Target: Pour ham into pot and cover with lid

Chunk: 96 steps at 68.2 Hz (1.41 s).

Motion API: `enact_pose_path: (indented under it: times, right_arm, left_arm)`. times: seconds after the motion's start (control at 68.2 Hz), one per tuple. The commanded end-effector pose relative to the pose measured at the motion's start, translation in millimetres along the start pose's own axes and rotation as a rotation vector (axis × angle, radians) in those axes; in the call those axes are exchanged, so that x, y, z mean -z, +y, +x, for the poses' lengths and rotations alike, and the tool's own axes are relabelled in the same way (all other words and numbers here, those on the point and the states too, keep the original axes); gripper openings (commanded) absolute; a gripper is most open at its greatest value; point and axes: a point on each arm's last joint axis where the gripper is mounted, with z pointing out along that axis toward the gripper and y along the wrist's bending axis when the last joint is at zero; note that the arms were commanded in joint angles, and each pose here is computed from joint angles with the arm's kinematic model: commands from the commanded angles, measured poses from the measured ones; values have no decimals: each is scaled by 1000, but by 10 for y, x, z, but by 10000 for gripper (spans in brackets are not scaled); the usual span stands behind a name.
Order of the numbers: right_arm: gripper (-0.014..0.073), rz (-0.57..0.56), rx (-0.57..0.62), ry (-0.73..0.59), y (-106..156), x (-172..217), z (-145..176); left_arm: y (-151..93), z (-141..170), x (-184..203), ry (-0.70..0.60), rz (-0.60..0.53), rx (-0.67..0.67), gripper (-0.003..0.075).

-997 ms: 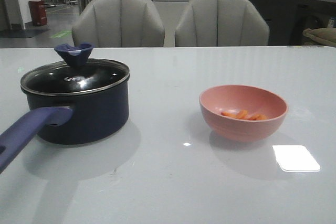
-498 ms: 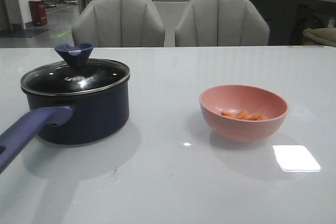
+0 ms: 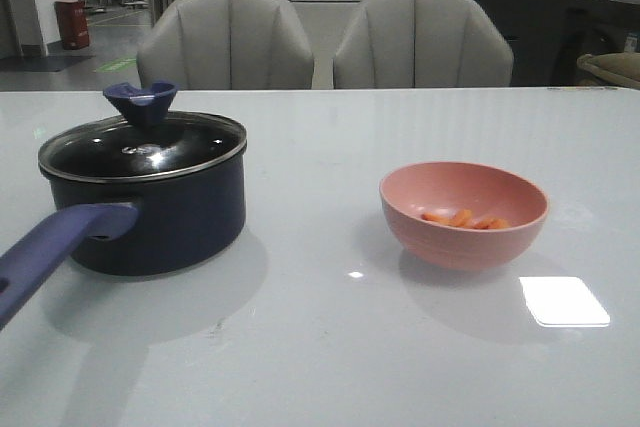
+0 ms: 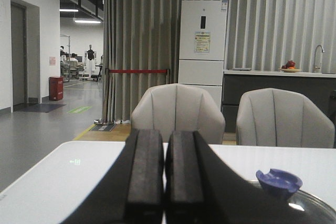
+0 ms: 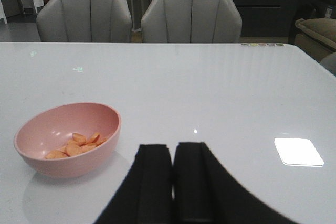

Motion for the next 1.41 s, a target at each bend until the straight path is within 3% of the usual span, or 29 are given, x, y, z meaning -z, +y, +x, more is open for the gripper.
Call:
enact_pose_path:
  times: [0.0, 0.249, 0.674, 0.777, 0.909, 0.997, 1.129, 1.392]
  right_arm:
    - [162, -4, 22, -97, 7, 21, -93]
    - [162, -4, 22, -97, 7, 21, -93]
    - [162, -4, 22, -97, 7, 21, -93]
    - [162, -4, 22, -97, 7, 21, -93]
    - [162, -4, 22, -97, 7, 21, -93]
    - [162, -4, 22, -97, 7, 21, -93]
    - [162, -4, 22, -97, 7, 21, -93]
    - [162, -4, 22, -97, 7, 21, -93]
  left_arm:
    - [-23, -357, -7, -96, 5, 10, 121]
    - [-50, -628, -208, 247, -15, 35, 120]
    - [-47, -526, -360, 365, -21, 44, 131]
    - [-51, -504, -391, 404, -16, 42, 230]
    - [-68, -529, -463, 448, -3, 43, 500]
    - [-75, -575, -546, 470, -1, 43, 620]
    - [-89, -608, -724, 583, -7, 54, 638]
    - [-186, -644, -1393, 777, 2, 203, 638]
